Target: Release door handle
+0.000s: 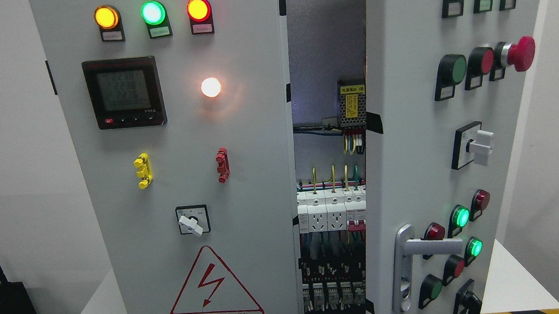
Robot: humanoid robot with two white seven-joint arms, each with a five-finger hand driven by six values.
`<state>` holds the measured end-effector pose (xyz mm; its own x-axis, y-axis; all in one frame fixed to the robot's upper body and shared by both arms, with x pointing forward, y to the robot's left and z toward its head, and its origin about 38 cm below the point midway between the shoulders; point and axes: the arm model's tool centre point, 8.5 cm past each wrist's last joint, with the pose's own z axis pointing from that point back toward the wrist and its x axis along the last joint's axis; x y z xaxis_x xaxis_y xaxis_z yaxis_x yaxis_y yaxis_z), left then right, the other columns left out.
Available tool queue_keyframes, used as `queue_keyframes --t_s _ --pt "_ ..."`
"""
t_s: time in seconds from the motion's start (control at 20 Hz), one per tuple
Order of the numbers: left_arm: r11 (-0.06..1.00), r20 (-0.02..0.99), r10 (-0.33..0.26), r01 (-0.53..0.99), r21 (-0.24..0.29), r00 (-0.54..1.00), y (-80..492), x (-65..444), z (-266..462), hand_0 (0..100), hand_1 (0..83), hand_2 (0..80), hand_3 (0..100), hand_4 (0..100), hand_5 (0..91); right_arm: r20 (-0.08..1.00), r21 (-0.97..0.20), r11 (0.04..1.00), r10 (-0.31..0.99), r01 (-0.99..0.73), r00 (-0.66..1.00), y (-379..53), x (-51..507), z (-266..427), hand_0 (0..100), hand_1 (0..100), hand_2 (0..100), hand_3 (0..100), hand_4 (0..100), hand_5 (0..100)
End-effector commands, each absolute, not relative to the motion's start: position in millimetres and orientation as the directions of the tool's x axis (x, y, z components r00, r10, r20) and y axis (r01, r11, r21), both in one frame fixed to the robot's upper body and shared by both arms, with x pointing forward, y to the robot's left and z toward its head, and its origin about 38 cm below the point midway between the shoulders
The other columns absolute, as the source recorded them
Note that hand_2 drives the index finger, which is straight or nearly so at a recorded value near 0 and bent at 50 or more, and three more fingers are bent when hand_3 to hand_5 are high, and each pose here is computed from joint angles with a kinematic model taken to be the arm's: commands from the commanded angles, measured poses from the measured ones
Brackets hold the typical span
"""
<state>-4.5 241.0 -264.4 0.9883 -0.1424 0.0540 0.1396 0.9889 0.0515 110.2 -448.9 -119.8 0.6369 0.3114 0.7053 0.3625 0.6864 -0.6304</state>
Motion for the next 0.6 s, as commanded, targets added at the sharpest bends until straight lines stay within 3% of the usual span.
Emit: queue_keyframes --t_s 0.0,0.3,0.35,0.55 --pt "0.985 0.056 -0.167 0.164 0.051 0.984 240.5 -4.1 -264.4 12 38.9 0.0 0 0 0.0 0.36 -0.407 0.906 0.04 0.118 0.932 -351.5 -39.8 -232.0 62 19 23 35 28 14" --pt "0.985 0.058 -0.167 0.164 0.051 0.984 240.5 -3.9 -264.4 12 38.9 0.0 0 0 0.0 0.139 -0.209 0.978 0.045 -0.015 0.989 -306.1 -92.4 -246.7 58 18 15 32 17 1" --pt "0.985 0.056 -0.167 0.164 0.051 0.984 240.5 -4.1 -264.4 12 38.9 0.0 0 0 0.0 0.099 -0.166 0.986 0.047 -0.03 0.994 -296.7 -101.5 -247.9 57 17 14 23 16 0" --pt "0.985 0.058 -0.167 0.164 0.051 0.984 240.5 -3.9 -264.4 12 38.9 0.0 0 0 0.0 -0.048 -0.072 0.993 0.095 -0.098 0.994 -275.5 -125.3 -249.2 55 15 2 17 4 0"
